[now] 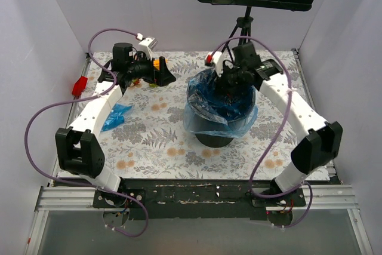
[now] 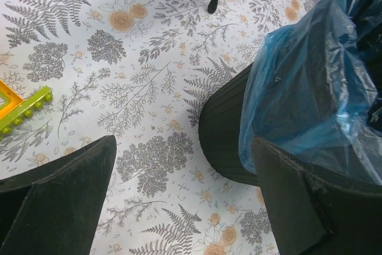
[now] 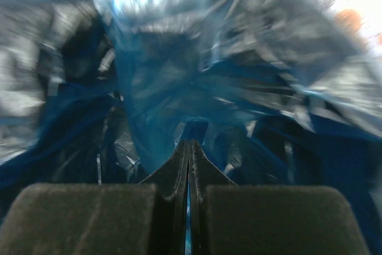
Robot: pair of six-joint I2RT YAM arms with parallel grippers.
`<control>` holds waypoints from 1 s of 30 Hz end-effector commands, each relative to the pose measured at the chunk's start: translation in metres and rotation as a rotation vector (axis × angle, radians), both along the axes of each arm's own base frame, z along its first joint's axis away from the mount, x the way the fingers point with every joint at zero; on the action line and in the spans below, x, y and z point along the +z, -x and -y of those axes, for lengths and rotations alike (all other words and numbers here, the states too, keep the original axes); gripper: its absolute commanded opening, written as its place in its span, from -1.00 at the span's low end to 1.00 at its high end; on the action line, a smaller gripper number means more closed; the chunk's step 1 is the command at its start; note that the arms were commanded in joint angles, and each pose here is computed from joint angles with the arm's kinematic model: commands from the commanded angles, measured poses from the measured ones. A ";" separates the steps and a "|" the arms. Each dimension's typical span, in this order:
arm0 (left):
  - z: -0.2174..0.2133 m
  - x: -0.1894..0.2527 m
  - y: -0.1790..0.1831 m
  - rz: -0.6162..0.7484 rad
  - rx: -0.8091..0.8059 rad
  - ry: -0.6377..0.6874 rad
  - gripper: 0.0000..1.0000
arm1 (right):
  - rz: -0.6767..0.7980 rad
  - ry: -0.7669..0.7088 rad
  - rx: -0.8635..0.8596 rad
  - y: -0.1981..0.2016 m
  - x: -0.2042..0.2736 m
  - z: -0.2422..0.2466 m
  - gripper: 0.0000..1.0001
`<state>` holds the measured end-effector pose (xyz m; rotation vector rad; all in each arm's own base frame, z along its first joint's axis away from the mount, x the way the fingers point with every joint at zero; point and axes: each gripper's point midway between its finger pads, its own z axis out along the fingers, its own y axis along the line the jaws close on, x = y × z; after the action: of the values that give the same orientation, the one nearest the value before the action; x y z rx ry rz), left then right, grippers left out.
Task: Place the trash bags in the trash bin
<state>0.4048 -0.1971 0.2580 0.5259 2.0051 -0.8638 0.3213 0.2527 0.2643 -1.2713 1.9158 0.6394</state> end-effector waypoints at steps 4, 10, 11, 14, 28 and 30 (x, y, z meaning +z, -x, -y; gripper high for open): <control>-0.008 0.037 0.022 0.128 0.010 -0.013 0.96 | -0.029 0.252 0.152 0.029 -0.073 0.003 -0.97; -0.009 0.037 0.024 0.125 0.010 -0.012 0.96 | -0.078 0.259 0.137 0.040 -0.113 -0.001 -0.97; -0.009 0.038 0.023 0.129 0.009 -0.012 0.96 | -0.073 0.250 0.127 0.040 -0.112 -0.002 -0.97; -0.008 0.036 0.024 0.122 0.005 -0.010 0.96 | -0.021 0.212 0.103 0.030 -0.096 -0.008 -0.97; -0.037 0.076 -0.027 0.243 0.210 -0.087 0.96 | 0.253 -0.043 -0.613 -0.028 0.104 0.042 0.60; -0.047 0.090 -0.040 0.290 0.265 -0.097 0.96 | 0.345 -0.069 -0.719 -0.043 0.138 0.056 0.64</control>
<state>0.4170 -0.1767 0.3009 0.4791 1.9212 -0.6795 0.3329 0.2375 0.3264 -0.9404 1.9366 0.2967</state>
